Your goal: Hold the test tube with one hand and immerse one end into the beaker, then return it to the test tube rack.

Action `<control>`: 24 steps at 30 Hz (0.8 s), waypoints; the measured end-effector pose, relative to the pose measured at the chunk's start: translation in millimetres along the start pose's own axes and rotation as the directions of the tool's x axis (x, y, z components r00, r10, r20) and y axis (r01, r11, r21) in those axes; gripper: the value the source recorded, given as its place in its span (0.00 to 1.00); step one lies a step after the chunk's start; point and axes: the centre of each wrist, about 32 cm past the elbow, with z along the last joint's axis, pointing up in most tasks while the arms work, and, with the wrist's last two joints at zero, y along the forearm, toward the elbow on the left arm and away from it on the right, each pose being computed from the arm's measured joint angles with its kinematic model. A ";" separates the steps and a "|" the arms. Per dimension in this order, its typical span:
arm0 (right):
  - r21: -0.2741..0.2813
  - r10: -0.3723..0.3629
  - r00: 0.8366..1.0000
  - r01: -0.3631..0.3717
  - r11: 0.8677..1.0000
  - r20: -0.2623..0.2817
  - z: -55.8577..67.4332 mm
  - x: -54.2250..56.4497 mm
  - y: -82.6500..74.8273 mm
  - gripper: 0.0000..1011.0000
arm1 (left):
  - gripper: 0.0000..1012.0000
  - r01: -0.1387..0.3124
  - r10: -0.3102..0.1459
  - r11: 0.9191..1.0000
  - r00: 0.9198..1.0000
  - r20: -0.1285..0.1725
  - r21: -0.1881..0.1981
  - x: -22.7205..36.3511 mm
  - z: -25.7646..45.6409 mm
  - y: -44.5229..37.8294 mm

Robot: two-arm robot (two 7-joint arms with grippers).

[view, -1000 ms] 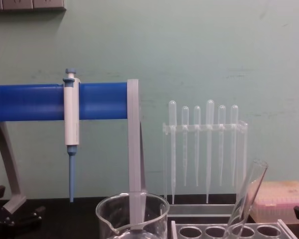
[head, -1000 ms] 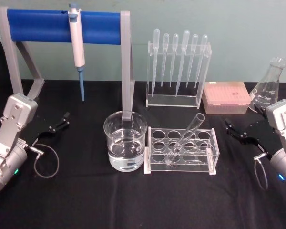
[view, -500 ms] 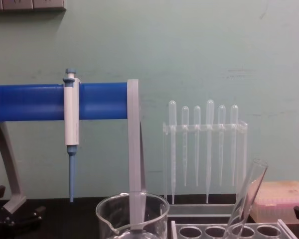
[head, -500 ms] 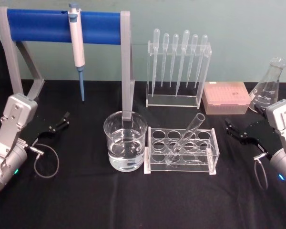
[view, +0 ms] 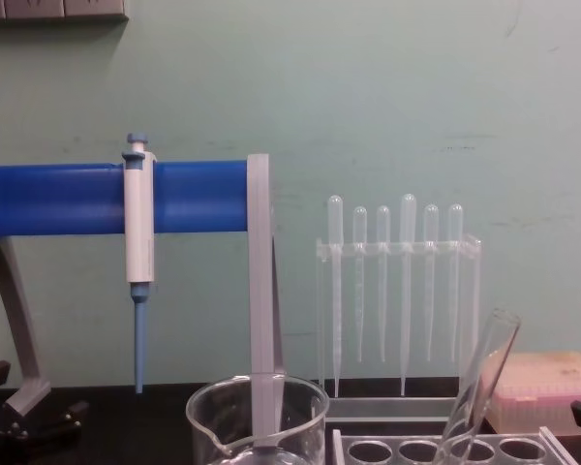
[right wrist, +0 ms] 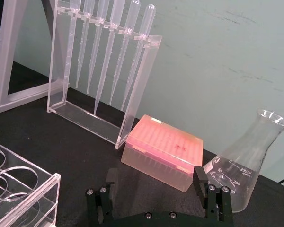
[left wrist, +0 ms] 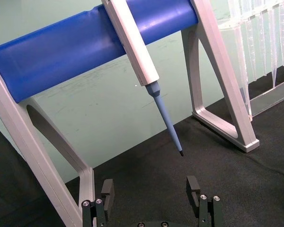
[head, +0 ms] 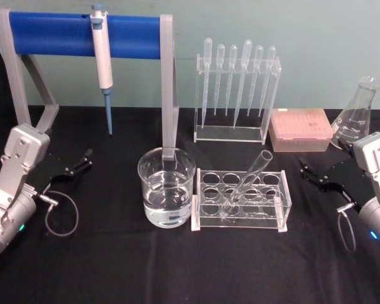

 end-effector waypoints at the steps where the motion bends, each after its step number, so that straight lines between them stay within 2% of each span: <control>1: 0.000 0.000 1.000 0.000 1.000 0.000 0.0 0.0 0.0 0.99 | 0.99 0.000 0.000 1.000 1.000 0.000 0.000 0.0 0.0 0.0; 24: 0.000 0.000 1.000 0.000 1.000 0.000 0.0 0.0 0.0 0.99 | 0.99 0.000 0.000 1.000 1.000 0.000 0.000 0.0 0.0 0.0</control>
